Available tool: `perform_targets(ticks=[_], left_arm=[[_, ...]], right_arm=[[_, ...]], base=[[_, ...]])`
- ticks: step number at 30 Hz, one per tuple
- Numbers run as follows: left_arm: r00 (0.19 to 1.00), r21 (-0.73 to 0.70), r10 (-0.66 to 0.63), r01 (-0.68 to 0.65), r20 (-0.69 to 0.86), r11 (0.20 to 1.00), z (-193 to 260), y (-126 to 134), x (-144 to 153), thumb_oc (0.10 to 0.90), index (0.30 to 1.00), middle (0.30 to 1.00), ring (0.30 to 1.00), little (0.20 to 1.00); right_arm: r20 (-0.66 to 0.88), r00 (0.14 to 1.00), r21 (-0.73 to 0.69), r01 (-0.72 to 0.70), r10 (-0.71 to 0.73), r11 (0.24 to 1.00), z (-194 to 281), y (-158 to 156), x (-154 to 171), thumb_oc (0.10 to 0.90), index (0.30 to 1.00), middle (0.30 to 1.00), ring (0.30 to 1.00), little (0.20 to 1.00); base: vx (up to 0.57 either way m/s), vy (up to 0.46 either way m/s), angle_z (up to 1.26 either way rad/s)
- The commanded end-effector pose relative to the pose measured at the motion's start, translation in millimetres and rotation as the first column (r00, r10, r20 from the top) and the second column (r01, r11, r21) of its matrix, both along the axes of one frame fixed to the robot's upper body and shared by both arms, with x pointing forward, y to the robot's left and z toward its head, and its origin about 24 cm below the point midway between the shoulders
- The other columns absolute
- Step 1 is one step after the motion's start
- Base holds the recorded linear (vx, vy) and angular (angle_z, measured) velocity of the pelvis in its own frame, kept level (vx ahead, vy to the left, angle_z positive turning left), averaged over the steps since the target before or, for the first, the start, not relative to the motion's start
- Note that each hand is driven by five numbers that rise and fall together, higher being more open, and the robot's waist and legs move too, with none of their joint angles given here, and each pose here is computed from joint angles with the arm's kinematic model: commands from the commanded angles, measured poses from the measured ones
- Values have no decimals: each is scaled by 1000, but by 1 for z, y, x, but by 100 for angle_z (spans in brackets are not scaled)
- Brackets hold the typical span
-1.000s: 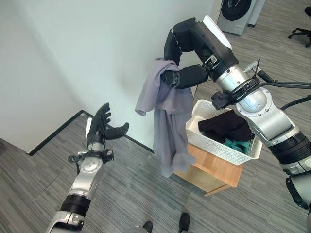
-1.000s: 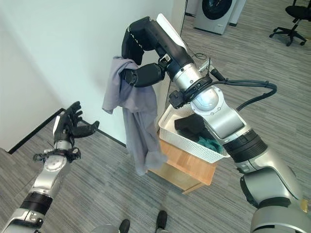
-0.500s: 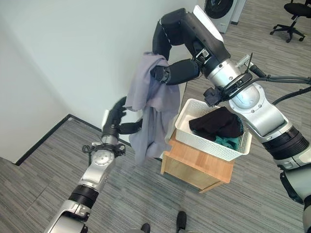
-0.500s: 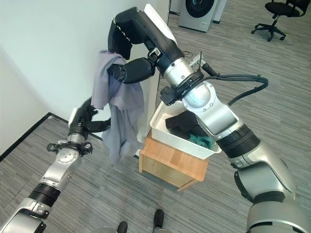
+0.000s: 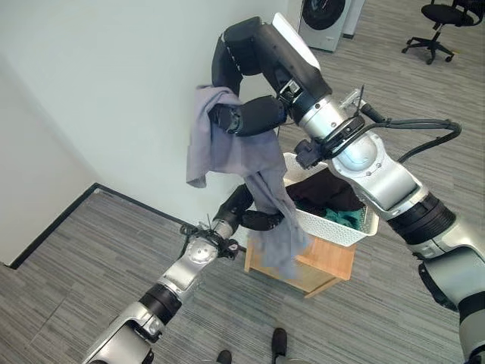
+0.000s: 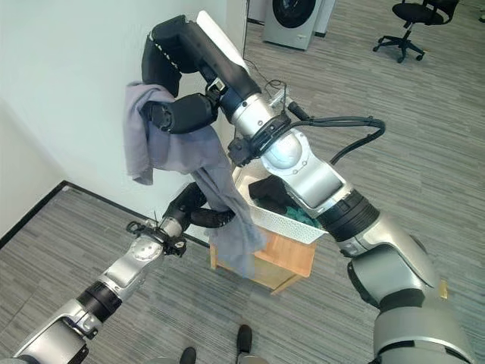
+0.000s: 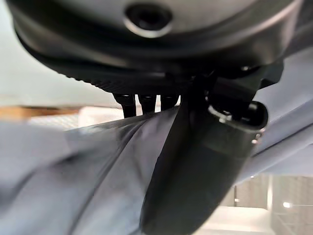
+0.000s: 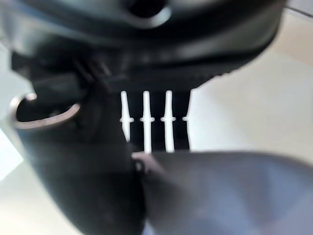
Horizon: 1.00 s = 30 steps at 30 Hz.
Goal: Pick up bed clothes into laundry basket.
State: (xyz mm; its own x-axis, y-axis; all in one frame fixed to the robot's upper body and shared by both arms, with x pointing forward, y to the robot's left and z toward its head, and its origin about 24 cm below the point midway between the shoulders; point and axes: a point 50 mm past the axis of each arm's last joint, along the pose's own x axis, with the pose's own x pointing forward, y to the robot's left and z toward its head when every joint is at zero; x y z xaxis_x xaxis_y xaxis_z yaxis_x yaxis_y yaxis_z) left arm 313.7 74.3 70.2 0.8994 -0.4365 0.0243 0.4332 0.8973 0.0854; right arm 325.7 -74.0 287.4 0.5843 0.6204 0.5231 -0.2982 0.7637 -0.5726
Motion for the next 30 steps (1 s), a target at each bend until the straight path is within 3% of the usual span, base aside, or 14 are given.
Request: perform_targets(ticks=[1,8,9,12,13,21,30], left_arm=[[980,-79,-58,74,192,994,58,-26,19,800,900,900,900,900],[988,-134,-59,78,146,988,53,-32,17,800,900,900,900,900],[988,-135,-58,78,145,988,53,-32,18,682,724,724,724,724],[987,-115,-66,83,147,990,52,-31,17,496,444,444,444,444],[986,-107,-73,89,150,990,52,-32,17,400,300,300,300,300],[967,17,-129,128,222,992,60,-33,17,400,300,300,300,300],[963,91,-135,117,235,989,58,-15,19,400,300,300,300,300]], right_arm=[[316,941,224,-194,117,955,91,18,-36,400,300,300,300,300],[312,945,258,-186,101,948,89,14,-36,400,300,300,300,300],[311,945,261,-184,97,948,88,13,-36,400,300,300,300,300],[311,946,248,-168,86,954,86,12,-35,400,300,300,300,300],[312,946,242,-167,86,956,86,11,-35,400,300,300,300,300],[310,948,241,-149,70,959,87,7,-33,400,300,300,300,300],[320,947,217,-110,36,970,91,-3,-31,400,300,300,300,300]], base=[[0,0,0],[0,0,0],[0,0,0],[0,0,0],[0,0,0],[0,0,0],[0,0,0]])
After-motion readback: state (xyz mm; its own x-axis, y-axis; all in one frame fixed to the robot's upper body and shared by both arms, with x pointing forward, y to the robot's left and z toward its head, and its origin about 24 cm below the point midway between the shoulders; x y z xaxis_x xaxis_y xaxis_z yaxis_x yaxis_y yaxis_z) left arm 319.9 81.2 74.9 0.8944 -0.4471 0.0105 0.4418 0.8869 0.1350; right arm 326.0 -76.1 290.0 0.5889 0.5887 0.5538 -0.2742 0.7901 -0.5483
